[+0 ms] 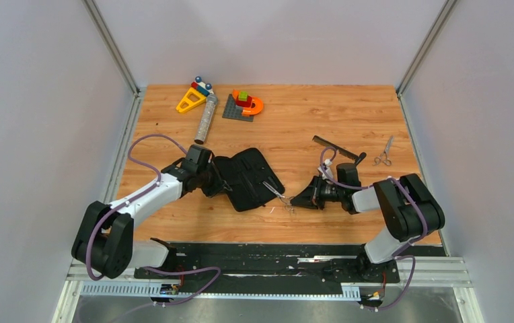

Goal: Sort the hair-cutting tools
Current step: Place the scissors in the hairdressing tool bag.

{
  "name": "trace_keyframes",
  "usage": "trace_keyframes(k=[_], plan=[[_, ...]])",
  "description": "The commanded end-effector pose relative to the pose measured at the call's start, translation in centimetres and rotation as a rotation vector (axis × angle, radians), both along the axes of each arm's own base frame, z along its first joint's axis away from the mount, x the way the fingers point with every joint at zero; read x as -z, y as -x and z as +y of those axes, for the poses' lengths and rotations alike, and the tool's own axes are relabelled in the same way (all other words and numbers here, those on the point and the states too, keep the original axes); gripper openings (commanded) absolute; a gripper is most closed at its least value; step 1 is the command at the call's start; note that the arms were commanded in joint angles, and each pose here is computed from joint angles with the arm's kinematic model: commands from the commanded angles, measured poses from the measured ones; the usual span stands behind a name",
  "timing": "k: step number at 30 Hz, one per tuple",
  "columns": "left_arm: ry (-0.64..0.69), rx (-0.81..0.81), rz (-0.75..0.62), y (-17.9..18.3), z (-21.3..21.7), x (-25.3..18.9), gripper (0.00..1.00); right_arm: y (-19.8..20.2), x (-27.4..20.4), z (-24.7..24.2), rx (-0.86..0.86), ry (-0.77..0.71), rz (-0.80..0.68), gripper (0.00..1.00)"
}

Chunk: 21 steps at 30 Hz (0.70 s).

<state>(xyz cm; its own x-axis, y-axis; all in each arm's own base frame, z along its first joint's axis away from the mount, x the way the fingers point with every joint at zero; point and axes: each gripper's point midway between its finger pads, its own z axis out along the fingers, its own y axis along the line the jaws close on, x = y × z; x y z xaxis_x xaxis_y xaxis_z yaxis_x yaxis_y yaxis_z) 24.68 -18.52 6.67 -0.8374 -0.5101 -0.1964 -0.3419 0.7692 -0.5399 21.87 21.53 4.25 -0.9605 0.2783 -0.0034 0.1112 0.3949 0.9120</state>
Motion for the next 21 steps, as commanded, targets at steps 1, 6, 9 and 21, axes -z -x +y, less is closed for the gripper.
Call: trace_keyframes(k=[1,6,9,21], plan=[[-0.037,-0.014,0.01,0.6,0.9,0.1,0.0,-0.7,-0.1,0.0,0.011,-0.016,-0.041,0.0],[-0.019,-0.017,0.021,0.8,0.7,0.3,0.0,-1.7,-0.4,0.8,0.009,-0.036,-0.052,0.0],[-0.01,-0.011,0.022,0.7,0.5,0.3,0.0,-2.1,-0.6,1.4,0.006,-0.045,-0.066,0.0],[0.017,0.004,0.036,0.9,0.0,0.5,0.0,-4.2,-0.6,3.3,0.037,-0.07,-0.11,0.0]])
